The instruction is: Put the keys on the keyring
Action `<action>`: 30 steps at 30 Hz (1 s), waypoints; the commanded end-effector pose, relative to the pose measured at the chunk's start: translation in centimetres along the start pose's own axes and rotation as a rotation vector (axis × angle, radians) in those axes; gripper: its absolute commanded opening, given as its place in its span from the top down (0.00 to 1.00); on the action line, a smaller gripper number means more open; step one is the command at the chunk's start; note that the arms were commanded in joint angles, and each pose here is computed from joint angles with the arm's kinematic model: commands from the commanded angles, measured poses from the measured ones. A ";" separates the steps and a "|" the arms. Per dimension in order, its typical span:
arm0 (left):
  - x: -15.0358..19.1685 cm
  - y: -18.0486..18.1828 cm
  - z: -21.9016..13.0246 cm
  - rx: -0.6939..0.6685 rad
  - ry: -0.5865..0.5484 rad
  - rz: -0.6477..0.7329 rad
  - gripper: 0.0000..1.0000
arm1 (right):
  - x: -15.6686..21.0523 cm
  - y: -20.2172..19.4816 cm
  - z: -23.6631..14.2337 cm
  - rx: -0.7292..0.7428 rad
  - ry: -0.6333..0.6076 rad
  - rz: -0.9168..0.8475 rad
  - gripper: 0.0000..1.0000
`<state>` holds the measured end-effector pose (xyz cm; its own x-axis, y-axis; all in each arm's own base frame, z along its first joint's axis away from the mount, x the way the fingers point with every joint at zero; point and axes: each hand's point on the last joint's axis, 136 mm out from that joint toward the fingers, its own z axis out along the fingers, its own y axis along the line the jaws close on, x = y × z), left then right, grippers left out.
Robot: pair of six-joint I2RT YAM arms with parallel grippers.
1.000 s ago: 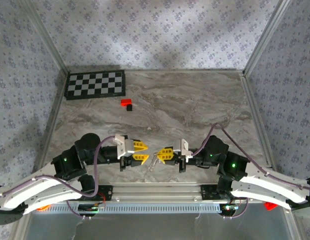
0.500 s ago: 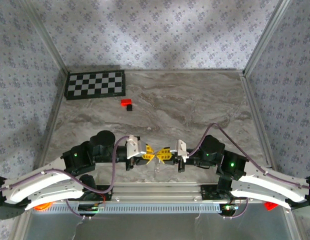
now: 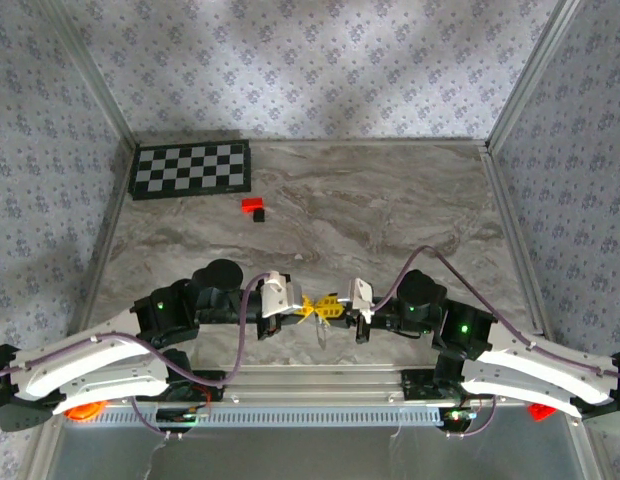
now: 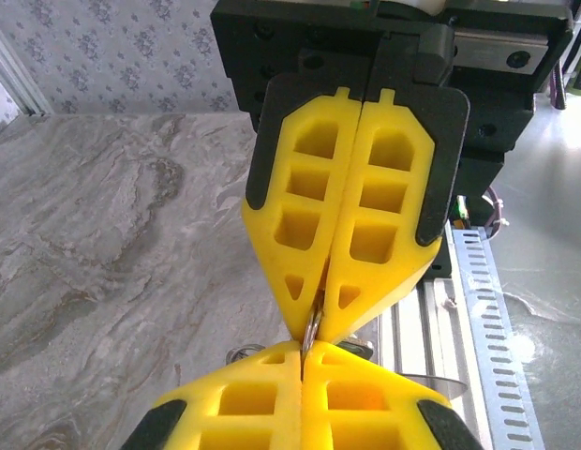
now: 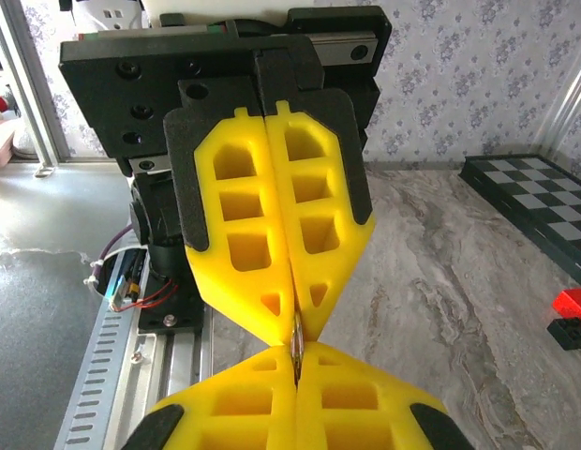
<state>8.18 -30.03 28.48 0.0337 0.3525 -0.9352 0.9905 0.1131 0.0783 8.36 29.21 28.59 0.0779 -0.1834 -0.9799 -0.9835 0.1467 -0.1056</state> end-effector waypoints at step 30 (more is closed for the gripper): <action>-3.9 -0.7 -2.1 0.018 -0.163 0.047 1.00 | -2.9 -0.8 -1.5 0.043 -0.054 0.106 0.72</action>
<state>7.71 -29.65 30.81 0.0671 0.2711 -0.9602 0.9894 0.1064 0.0991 8.67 28.24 29.95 -0.0158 -0.1497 -0.9886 -0.9793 0.2020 -0.0149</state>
